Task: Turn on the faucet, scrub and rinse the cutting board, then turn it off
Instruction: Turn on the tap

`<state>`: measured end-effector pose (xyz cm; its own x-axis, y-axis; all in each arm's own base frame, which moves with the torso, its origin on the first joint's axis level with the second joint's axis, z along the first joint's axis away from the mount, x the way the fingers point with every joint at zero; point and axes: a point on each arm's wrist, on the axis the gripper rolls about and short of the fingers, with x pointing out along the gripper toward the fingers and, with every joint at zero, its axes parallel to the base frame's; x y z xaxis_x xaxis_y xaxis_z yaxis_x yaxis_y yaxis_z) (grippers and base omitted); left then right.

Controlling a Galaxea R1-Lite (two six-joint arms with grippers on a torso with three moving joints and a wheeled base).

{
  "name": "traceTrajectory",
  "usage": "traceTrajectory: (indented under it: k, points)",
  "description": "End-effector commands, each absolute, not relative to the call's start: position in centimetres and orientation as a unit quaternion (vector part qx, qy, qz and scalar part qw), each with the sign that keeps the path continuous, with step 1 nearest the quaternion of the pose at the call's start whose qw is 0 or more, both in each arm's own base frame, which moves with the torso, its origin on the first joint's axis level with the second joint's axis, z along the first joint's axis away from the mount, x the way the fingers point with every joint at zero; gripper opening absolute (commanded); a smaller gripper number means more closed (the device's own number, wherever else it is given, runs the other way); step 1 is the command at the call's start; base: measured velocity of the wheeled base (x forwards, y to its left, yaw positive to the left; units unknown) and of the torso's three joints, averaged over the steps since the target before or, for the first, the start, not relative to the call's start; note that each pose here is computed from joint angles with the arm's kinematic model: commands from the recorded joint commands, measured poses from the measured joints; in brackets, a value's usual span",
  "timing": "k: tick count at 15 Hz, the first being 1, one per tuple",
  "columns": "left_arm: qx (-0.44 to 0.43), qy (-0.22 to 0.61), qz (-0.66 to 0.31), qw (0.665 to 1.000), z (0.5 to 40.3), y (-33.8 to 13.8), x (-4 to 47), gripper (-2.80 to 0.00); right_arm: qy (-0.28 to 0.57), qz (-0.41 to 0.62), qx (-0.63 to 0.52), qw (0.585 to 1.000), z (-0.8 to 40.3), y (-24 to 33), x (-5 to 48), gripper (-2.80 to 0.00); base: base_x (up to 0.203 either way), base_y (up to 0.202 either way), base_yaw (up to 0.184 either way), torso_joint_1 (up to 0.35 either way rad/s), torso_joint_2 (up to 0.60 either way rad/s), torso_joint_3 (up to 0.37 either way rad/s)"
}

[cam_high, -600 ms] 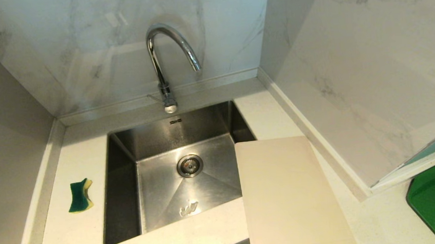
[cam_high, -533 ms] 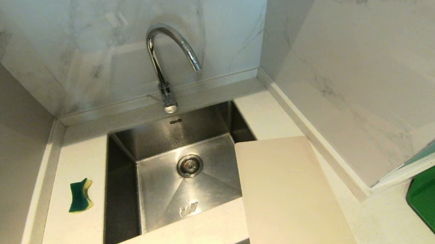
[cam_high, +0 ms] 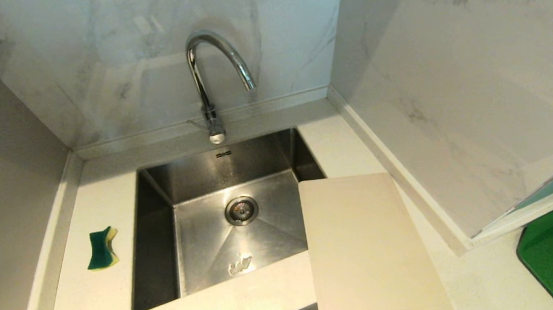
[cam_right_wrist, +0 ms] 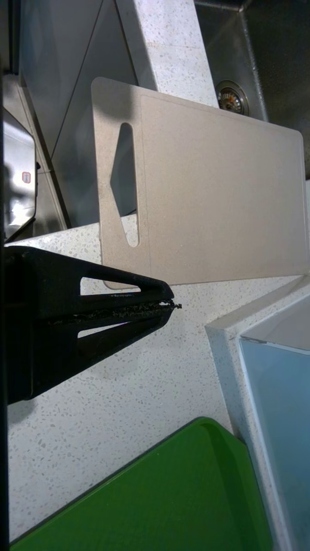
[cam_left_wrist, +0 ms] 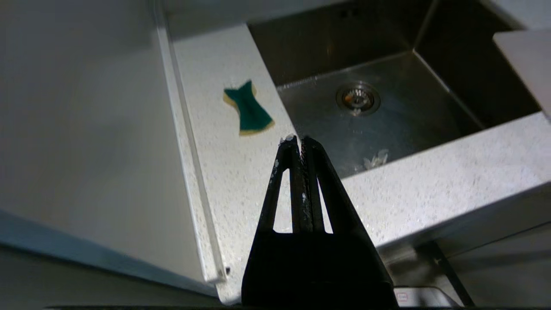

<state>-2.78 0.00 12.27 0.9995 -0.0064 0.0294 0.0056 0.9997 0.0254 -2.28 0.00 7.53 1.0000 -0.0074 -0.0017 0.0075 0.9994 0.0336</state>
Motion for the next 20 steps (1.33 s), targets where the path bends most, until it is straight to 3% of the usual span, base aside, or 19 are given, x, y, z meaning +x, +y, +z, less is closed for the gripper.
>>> traceTrajectory:
  k: [1, 7, 15, 20]
  points:
    - [0.017, -0.008, -0.001, 1.0, 16.8, 0.0, -1.8, -2.8, 0.001, -0.004, 0.017, 1.0, 7.5, 0.0, -2.3, -2.8, 0.0, 0.0, 0.0, 0.0, 0.0, 0.0]
    - [0.043, -0.052, 0.009, 0.998, 28.6, 0.0, 1.5, -2.8, 0.001, -0.003, 0.017, 1.0, 7.5, 0.0, -2.3, -2.8, 0.0, 0.0, 0.0, 0.0, 0.0, 0.0]
    - [0.059, -0.043, 0.049, 0.996, 35.5, 0.6, 8.6, -2.8, 0.001, -0.003, 0.017, 1.0, 7.5, 0.0, -2.3, -2.8, 0.0, 0.0, 0.0, 0.0, 0.0, 0.0]
    - [0.062, -0.024, 0.057, 0.996, 39.9, 0.6, 17.0, -2.8, 0.001, -0.003, 0.002, 1.0, 7.5, 0.0, -2.3, -2.8, 0.0, 0.0, 0.0, 0.0, 0.0, 0.0]
